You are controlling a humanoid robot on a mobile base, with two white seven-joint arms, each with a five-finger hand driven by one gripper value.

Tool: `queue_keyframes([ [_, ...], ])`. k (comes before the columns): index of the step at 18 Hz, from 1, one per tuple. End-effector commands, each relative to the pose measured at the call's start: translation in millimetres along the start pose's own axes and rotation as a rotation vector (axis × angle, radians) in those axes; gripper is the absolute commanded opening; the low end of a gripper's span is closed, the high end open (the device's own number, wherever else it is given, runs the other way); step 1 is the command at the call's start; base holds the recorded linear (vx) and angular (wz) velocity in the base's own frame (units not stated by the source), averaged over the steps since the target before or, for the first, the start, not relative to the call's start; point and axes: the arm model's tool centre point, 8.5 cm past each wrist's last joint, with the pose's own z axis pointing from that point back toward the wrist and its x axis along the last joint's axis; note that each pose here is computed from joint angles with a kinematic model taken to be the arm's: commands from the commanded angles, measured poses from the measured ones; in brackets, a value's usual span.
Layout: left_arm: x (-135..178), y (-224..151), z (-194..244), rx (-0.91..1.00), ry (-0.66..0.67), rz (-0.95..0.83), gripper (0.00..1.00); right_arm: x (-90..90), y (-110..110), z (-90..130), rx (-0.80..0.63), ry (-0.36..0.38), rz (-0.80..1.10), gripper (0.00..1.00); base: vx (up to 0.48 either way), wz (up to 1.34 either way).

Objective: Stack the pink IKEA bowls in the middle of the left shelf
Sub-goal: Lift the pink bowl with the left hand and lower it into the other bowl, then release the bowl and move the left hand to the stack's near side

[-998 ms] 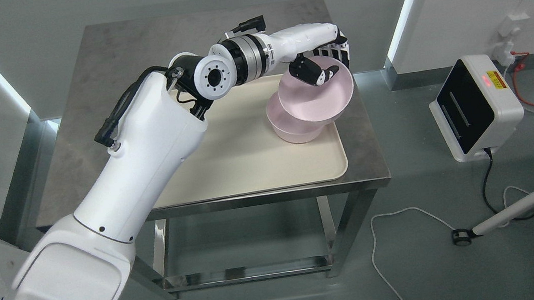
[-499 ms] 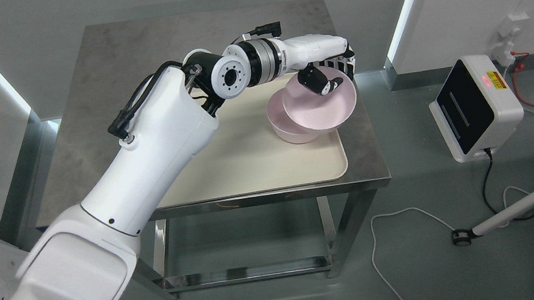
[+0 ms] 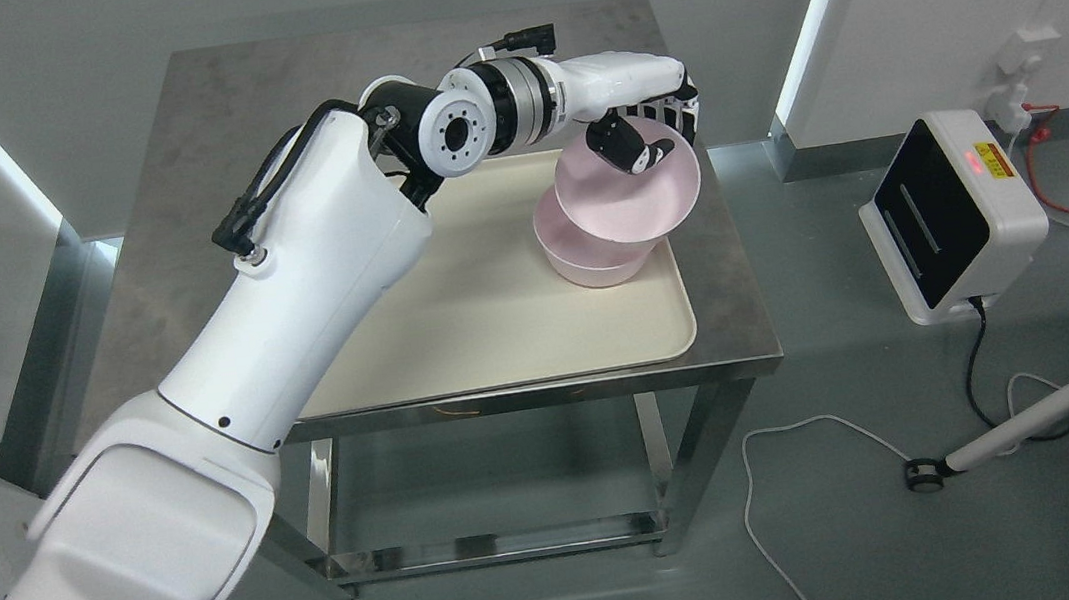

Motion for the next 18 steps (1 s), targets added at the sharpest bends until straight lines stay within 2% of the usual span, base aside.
queue_keyframes([
  [1, -23.5, -13.2, 1.0, -0.061, 0.054, 0.021, 0.08, -7.3, -11.4, -0.6, -0.017, -0.003, -0.012, 1.00, 0.000, 0.00],
  [2, -23.8, -13.8, 1.1, -0.063, 0.054, 0.023, 0.36, -7.5, -11.4, -0.6, -0.017, -0.002, -0.011, 1.00, 0.000, 0.00],
  [3, -23.5, -14.2, 0.7, -0.064, 0.057, 0.025, 0.59, -7.3, -11.4, -0.6, -0.017, -0.003, -0.011, 1.00, 0.000, 0.00],
  [5, -25.4, 0.7, 9.2, -0.004, 0.041, 0.056, 0.75, -7.5, -11.4, -0.6, -0.017, -0.002, -0.011, 1.00, 0.000, 0.00],
  [8, -45.7, 57.9, 65.5, 0.276, -0.035, 0.229, 0.76, -7.3, -11.4, -0.6, -0.017, -0.003, -0.011, 1.00, 0.000, 0.00],
  [11, -56.5, 80.0, 125.0, 0.527, -0.224, 0.430, 0.75, -7.5, -11.4, -0.6, -0.017, -0.002, -0.011, 1.00, 0.000, 0.00],
  [12, -58.7, 74.6, 140.2, 0.576, -0.261, 0.459, 0.75, -7.5, -11.4, -0.6, -0.017, -0.002, -0.012, 1.00, 0.000, 0.00],
  [14, -52.7, 32.2, 150.1, 0.596, -0.327, 0.514, 0.75, -7.3, -11.4, -0.6, -0.017, -0.003, -0.011, 1.00, 0.000, 0.00],
  [18, -37.9, -43.7, 143.8, 0.496, -0.393, 0.604, 0.75, -7.3, -11.4, -0.6, -0.017, -0.003, -0.011, 1.00, 0.000, 0.00],
])
